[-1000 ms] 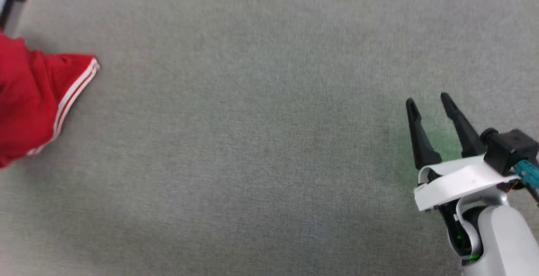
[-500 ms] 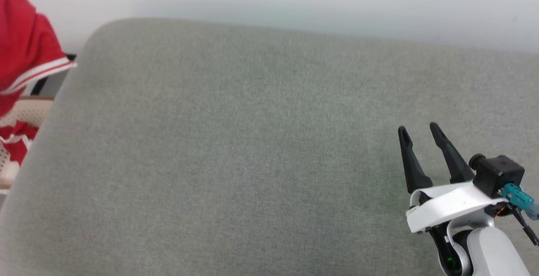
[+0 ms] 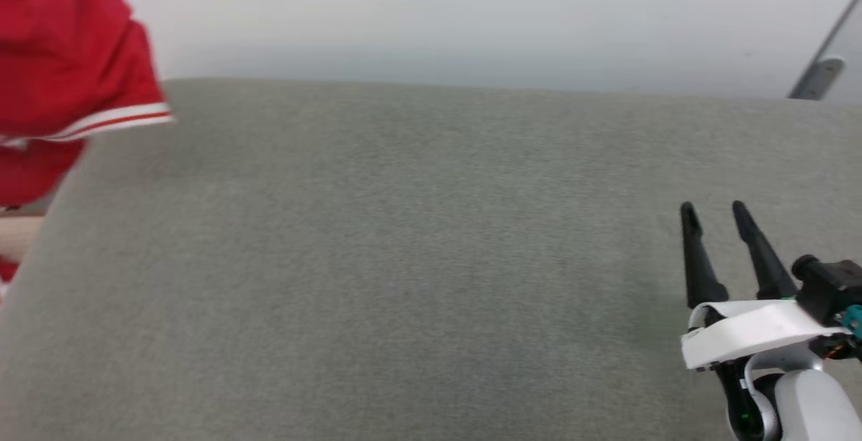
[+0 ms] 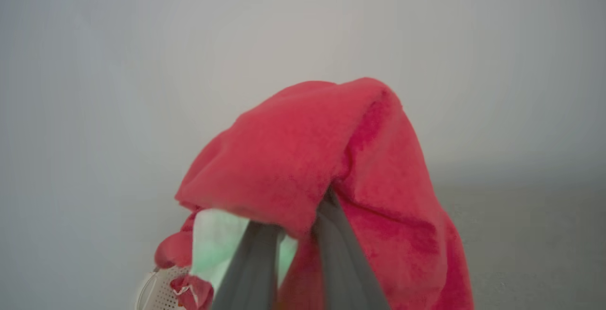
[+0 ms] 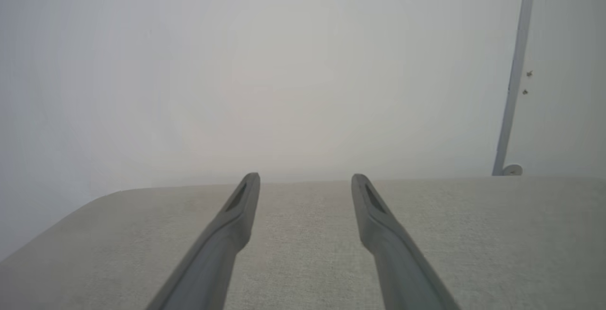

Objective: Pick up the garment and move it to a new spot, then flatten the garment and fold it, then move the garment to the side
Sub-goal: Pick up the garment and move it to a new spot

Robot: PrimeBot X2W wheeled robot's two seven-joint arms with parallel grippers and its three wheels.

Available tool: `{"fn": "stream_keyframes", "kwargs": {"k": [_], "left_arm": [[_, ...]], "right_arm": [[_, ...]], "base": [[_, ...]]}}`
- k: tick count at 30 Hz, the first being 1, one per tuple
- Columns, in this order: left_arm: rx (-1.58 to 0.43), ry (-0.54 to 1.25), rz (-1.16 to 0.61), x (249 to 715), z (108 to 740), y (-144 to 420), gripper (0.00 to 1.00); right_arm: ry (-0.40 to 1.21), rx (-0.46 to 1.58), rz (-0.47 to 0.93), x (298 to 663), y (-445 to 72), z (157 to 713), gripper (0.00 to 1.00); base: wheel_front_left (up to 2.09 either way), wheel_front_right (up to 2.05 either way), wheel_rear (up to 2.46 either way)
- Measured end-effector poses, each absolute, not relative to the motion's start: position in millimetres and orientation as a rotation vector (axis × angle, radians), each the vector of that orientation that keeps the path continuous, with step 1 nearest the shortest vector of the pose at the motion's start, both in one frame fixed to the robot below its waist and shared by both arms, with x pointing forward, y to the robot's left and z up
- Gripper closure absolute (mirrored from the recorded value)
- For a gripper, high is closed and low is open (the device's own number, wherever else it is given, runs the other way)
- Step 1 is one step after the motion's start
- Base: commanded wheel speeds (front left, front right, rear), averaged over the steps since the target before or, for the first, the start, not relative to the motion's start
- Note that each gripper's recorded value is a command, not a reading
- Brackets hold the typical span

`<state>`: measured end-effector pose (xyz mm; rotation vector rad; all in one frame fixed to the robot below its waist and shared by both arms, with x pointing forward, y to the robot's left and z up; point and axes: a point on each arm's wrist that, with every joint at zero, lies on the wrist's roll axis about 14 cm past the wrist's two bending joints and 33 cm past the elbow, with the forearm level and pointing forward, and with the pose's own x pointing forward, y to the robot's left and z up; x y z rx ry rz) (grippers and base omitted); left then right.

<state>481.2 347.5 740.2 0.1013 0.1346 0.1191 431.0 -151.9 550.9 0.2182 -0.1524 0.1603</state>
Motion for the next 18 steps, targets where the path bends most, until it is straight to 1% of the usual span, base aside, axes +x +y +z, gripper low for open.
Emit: {"fn": "stream_keyframes", "kwargs": {"k": [6, 12, 18], "left_arm": [[0.106, 0.155, -0.013, 491, 737, 283, 1.0], [0.081, 0.155, -0.189, 502, 733, 203, 1.0], [0.069, 0.207, -0.379, 506, 705, 116, 1.0]], "right_arm": [[-0.173, 0.202, 0.043, 421, -195, 552, 0.0], [-0.183, 0.189, -0.088, 405, -241, 549, 0.0], [-0.17, 0.186, -0.178, 393, -269, 539, 0.0]], "base": [[0.0, 0.0, 0.0], [0.0, 0.0, 0.0], [0.0, 0.0, 0.0]]}}
